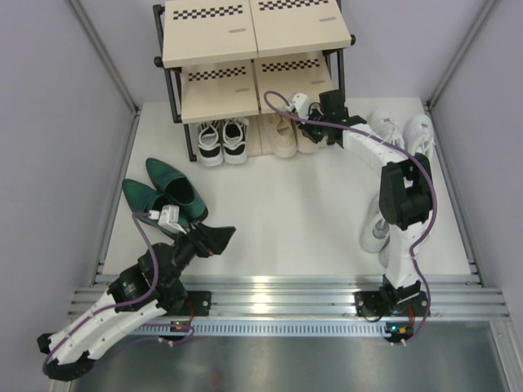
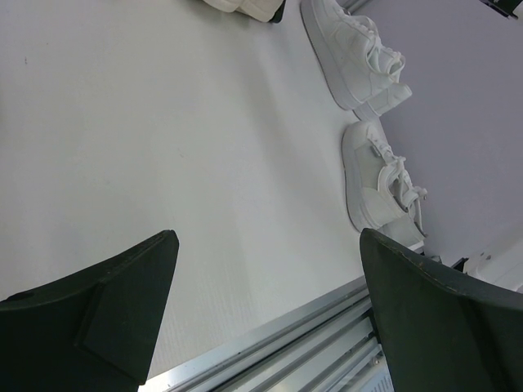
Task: Place and organize the shoes onto the shoe shelf
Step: Adjust the shoe at the shoe shelf.
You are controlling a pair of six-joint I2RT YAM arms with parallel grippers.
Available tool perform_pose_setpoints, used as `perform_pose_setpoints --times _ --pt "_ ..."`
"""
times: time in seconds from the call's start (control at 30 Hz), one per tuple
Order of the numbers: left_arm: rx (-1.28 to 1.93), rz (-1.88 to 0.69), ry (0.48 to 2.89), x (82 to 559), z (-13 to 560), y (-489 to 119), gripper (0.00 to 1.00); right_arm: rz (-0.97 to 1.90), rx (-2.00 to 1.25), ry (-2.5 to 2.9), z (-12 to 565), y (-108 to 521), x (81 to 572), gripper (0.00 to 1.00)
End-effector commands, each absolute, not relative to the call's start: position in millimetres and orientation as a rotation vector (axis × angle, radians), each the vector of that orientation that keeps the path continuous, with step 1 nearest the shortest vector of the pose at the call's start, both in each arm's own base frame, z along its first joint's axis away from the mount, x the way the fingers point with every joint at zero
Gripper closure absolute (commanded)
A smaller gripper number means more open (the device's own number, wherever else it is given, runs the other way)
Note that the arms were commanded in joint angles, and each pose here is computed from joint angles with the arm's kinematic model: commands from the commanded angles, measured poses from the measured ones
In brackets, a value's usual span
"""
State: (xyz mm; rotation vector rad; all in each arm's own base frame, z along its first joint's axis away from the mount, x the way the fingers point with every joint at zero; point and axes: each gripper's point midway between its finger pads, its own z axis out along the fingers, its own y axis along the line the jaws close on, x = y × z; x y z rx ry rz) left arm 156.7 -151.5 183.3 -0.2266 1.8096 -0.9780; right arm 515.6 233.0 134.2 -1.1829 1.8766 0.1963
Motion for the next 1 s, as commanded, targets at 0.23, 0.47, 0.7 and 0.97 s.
perform_pose_setpoints --times 0.23,0.47,0.7,0.97 --pt "-0.208 -1.003 1.778 154.4 195.0 -151.3 0.02 0.293 -1.195 1.874 143.7 252.6 497.9 0.94" --pt "-0.206 -1.003 1.779 154.3 195.0 -151.7 0.02 0.294 -1.192 1.876 145.2 252.5 494.1 1.00" --pt "-0.203 -1.003 1.779 154.2 195.0 -151.8 0.02 0.310 -1.178 1.861 154.1 253.4 489.9 1.00" --pt "-0.201 -1.005 1.777 153.9 195.9 -151.8 0.02 0.322 -1.179 1.846 162.4 257.0 486.0 1.00"
